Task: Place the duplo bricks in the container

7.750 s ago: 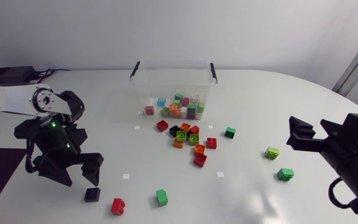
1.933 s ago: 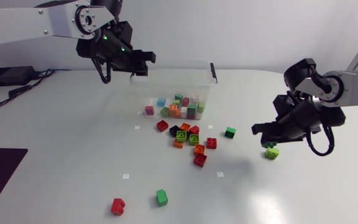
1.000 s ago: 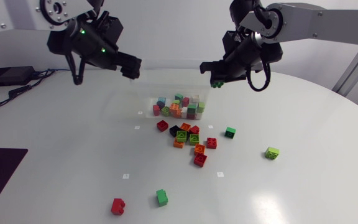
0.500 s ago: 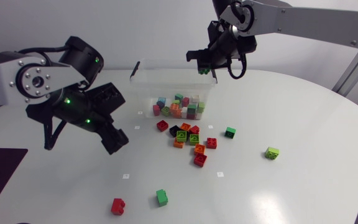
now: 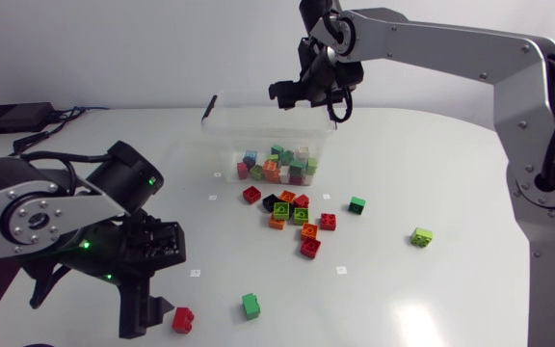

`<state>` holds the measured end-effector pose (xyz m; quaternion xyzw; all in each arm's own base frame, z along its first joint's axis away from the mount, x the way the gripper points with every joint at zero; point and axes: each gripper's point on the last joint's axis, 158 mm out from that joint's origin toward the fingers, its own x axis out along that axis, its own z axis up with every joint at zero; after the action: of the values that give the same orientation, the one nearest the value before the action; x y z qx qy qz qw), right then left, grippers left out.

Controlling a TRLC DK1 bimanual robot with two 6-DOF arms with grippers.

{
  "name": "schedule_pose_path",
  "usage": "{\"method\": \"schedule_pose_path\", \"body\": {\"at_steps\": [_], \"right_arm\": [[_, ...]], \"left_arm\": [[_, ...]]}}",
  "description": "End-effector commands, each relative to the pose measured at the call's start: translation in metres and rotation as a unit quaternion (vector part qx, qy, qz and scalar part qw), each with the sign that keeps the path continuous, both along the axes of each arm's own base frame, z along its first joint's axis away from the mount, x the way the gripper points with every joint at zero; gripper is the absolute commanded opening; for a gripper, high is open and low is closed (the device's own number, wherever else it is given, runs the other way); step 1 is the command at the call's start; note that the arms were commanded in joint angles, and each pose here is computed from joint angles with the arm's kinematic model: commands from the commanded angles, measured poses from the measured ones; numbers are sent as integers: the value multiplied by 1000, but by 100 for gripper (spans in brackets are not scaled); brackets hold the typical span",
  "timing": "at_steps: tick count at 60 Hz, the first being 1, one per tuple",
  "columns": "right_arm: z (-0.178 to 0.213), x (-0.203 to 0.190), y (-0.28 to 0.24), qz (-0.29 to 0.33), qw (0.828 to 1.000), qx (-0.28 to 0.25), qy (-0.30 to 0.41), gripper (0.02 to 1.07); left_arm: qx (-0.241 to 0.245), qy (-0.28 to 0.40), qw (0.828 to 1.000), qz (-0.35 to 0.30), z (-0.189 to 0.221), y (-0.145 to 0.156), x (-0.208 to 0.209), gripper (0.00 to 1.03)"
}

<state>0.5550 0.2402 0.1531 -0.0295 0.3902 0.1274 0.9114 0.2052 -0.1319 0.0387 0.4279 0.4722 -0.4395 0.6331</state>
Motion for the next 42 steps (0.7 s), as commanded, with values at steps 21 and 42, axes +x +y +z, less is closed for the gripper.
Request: {"method": "schedule_pose_path", "body": {"at_steps": [21,42], "right_arm": [[23,-62,-32,9,1000,-12,-5,101],[12,-140,-68,11,1000,-16,4,101]], "left_arm": [[-8,-21,991,-129,-20,-16,-36,96],[23,26,990,-139,-47,-12,-41,93]]}}
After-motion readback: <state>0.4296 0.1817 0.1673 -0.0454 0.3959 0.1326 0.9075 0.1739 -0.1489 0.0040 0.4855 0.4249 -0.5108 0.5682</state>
